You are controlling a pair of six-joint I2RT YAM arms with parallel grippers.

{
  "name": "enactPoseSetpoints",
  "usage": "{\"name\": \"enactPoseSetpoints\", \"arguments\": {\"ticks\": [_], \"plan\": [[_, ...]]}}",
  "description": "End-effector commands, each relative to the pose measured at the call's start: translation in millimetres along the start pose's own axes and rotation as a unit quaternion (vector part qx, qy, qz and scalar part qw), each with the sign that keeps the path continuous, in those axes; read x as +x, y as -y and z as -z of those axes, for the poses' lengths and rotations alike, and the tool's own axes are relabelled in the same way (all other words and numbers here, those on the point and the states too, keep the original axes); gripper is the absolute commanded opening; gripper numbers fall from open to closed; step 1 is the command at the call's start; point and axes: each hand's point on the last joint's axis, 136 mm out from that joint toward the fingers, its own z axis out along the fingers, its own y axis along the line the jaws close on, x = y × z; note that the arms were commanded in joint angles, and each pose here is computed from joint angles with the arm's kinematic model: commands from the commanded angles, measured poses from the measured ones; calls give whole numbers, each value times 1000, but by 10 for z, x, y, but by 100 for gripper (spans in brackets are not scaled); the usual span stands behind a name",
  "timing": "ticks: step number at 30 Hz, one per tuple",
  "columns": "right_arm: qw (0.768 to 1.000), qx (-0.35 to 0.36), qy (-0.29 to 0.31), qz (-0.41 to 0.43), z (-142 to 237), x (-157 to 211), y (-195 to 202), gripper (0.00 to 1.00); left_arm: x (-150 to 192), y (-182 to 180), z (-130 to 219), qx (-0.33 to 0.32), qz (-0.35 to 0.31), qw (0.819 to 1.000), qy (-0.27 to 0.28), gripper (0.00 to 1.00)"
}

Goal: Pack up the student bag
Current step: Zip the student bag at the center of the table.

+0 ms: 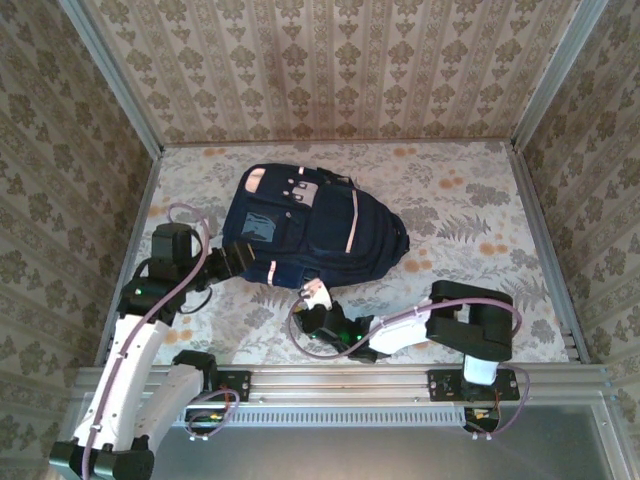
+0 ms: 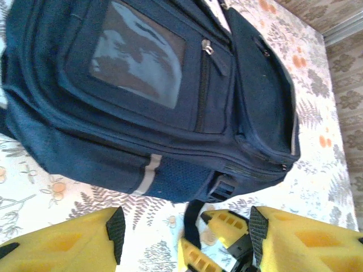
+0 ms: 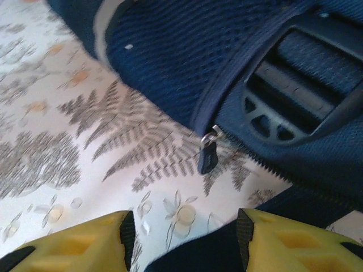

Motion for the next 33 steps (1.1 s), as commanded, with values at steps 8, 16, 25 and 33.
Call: {"name": "enactPoseSetpoints", "arguments": {"ticks": [8,16,25,33], "plan": [[996,80,29,-40,-318,-64,113,58,44,-174,-10,-28,-38,999,16,63],[994,97,13,-54,-501,-26,260,49,68,-168,-42,-21,-32,999,16,62],[994,100,9,-47,-533,-75,292,9,187,-312,-197,-38,25,999,-10,64],[994,104,1,-31,-417,-5,407,0,451,-481,-493,-40,119,992,-35,74]]}}
